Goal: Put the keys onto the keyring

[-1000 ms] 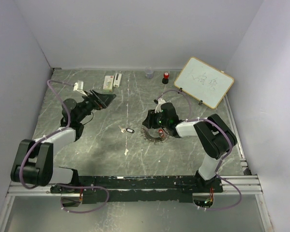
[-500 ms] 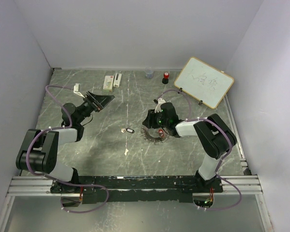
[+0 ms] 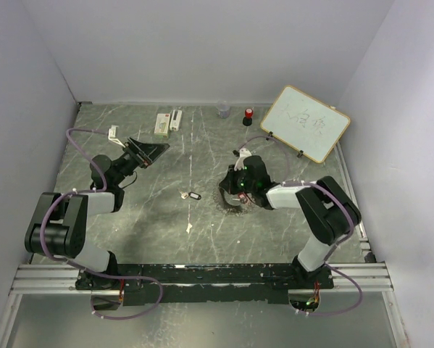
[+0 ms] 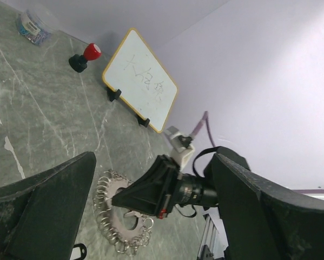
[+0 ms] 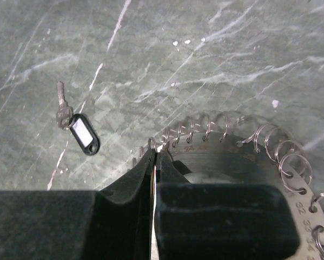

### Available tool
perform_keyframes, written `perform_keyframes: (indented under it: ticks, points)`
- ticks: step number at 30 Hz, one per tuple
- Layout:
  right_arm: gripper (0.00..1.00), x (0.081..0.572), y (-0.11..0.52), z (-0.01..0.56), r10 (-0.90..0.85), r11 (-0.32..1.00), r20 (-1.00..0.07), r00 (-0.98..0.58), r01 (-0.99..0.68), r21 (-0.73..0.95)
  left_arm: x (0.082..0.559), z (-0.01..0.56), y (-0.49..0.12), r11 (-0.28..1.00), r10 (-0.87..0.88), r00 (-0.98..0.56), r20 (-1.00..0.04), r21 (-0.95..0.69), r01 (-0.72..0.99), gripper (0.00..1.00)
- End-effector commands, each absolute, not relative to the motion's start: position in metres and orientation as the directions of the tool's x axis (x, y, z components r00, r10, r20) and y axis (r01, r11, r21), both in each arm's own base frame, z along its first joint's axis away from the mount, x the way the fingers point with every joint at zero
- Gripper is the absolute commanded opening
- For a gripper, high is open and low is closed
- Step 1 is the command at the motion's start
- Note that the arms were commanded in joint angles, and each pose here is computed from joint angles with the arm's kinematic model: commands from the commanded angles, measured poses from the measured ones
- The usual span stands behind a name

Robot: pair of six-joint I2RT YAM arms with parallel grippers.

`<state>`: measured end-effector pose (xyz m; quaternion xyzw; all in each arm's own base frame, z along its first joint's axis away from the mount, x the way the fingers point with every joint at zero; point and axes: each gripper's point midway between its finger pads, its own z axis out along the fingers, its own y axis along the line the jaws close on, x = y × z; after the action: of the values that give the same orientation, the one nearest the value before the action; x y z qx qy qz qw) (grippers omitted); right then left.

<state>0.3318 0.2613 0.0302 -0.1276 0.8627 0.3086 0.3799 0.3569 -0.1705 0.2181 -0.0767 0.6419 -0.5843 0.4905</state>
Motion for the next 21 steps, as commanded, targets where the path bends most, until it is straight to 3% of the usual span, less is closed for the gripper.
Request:
perform_keyframes:
  ticks: [1, 10, 21]
  points:
    - [0.00, 0.342, 0.255, 0.077, 0.034, 0.779, -0.843, -0.536, -0.514, 0.358, 0.351, 0.230, -0.168, 0.355, -0.637, -0.443, -0.631, -0.750, 0.558, 1.00]
    - [0.00, 0.338, 0.249, 0.116, 0.011, 0.764, -0.910, -0.415, -0.584, 0.275, 0.353, 0.242, -0.157, 0.514, -0.568, -0.342, -0.749, -0.647, 0.563, 0.99]
    - [0.00, 0.306, 0.236, 0.212, 0.097, 0.697, -0.995, -0.036, -0.711, 0.093, 0.339, 0.267, -0.164, 0.500, -0.514, -0.279, -0.811, -0.547, 0.671, 1.00]
